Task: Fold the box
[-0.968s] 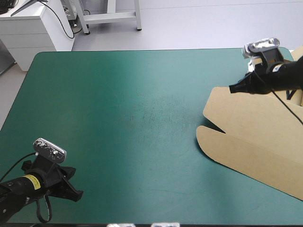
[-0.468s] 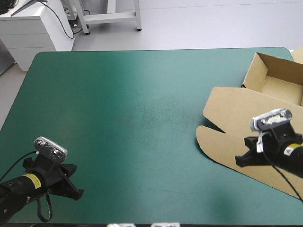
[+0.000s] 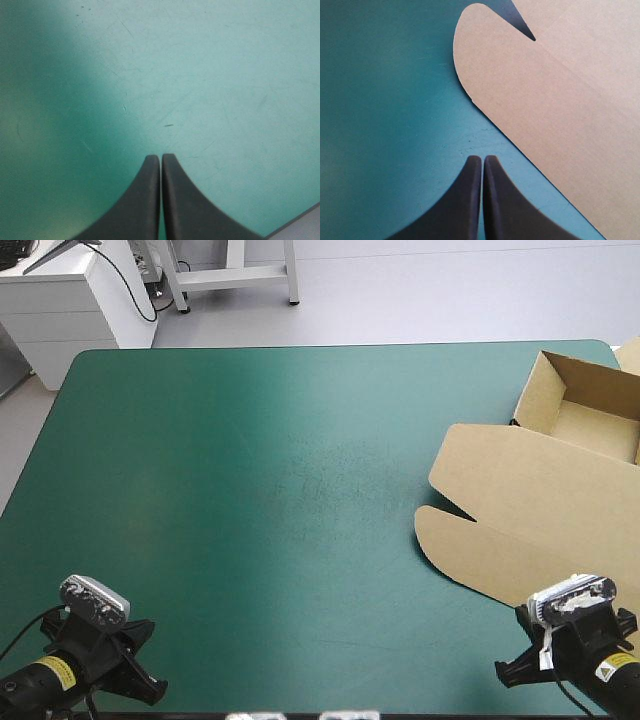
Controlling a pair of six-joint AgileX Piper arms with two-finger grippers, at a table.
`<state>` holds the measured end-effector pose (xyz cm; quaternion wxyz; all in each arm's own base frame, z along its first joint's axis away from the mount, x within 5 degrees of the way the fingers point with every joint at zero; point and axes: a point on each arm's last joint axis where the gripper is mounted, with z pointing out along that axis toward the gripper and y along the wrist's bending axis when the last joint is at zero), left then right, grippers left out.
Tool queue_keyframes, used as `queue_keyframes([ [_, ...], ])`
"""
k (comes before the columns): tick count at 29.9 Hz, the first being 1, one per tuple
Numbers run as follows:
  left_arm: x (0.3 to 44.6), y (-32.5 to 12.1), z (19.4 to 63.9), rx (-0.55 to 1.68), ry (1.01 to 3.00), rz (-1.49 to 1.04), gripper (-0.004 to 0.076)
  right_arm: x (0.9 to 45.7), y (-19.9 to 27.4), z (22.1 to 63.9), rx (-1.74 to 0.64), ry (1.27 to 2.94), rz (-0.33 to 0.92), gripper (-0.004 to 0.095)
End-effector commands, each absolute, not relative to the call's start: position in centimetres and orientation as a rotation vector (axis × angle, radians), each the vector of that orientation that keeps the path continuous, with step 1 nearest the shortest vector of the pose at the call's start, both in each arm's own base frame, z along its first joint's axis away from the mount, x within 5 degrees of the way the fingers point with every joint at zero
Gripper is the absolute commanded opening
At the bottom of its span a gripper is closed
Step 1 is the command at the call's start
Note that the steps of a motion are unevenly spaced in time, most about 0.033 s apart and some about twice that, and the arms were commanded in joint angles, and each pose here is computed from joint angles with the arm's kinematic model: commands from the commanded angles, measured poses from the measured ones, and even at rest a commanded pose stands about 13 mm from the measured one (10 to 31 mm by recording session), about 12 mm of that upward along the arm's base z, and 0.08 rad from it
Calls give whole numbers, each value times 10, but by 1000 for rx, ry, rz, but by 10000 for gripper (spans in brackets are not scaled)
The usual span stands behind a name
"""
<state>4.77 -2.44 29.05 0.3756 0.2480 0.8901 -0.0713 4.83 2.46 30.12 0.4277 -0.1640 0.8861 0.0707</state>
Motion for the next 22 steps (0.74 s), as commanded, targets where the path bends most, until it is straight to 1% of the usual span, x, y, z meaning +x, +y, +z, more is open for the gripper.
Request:
queue_keyframes([
  [1,43,-24,301,601,2175,-216,-8,44,26,306,-386,2116,178,-2],
  [5,38,-22,292,600,2169,-217,-8,39,26,298,-385,2109,177,-2],
  [8,38,-22,280,606,2206,-220,-8,38,26,289,-368,2135,193,-2],
  [14,36,-24,278,606,2223,-256,-8,38,26,289,-351,2143,201,-2],
  [18,35,-24,275,614,2249,-254,-8,35,27,286,-369,2187,224,-2],
  [22,35,-24,274,615,2258,-256,-8,35,27,286,-367,2182,225,-2],
])
